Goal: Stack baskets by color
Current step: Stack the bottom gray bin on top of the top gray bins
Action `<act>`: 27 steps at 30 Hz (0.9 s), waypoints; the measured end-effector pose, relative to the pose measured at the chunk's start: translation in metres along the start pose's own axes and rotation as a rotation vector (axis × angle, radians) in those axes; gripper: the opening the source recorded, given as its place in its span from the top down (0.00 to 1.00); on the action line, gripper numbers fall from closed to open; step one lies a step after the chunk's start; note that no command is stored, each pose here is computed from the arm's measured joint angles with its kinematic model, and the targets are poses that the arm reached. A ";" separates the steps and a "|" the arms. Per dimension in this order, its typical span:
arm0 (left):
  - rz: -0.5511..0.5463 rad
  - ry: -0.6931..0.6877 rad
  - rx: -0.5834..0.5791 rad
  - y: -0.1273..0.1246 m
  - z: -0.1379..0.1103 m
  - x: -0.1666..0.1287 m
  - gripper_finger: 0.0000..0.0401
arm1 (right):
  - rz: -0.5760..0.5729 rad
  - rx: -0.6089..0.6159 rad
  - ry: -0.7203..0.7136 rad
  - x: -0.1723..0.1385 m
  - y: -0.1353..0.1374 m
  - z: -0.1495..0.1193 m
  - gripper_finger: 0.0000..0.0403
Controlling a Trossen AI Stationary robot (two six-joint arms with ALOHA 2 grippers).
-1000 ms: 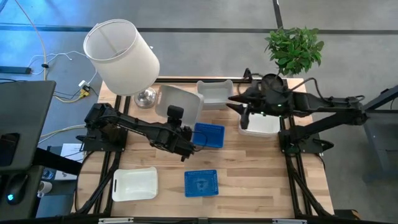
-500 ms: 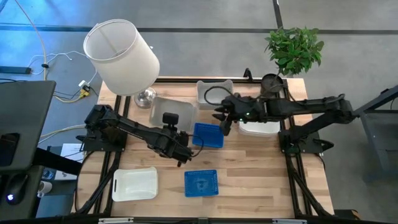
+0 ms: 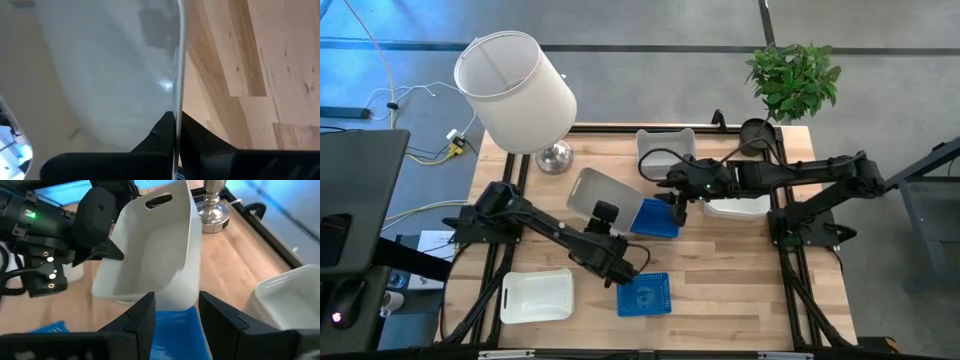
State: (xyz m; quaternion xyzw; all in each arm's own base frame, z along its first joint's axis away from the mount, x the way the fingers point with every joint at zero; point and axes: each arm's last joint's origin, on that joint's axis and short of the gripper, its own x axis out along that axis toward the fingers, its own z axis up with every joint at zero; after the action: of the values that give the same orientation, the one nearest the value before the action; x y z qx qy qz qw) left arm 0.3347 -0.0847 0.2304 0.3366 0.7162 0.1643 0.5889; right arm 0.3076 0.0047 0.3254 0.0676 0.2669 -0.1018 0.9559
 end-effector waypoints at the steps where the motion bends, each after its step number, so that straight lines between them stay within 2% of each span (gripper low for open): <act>1: 0.008 0.006 0.010 -0.003 0.002 0.002 1.00 | -0.006 -0.020 -0.002 0.000 0.000 0.000 0.64; 6: 0.062 0.024 0.049 -0.011 0.010 0.008 1.00 | -0.012 -0.132 -0.013 0.004 0.001 0.001 0.54; 10: 0.088 0.036 0.089 -0.010 0.013 0.013 1.00 | -0.012 -0.136 -0.049 0.008 0.001 0.004 0.48; 19: 0.098 0.057 0.132 -0.001 0.014 0.020 1.00 | -0.044 -0.174 -0.145 0.008 -0.001 0.024 0.46; 27: 0.096 0.061 0.130 0.001 0.014 0.022 1.00 | -0.070 -0.168 -0.008 0.024 -0.013 0.064 0.46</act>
State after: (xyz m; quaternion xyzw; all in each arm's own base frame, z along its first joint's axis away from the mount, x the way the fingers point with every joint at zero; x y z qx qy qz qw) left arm 0.3461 -0.0717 0.2116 0.4030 0.7259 0.1557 0.5352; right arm 0.3565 -0.0234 0.3662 -0.0226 0.2728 -0.1124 0.9552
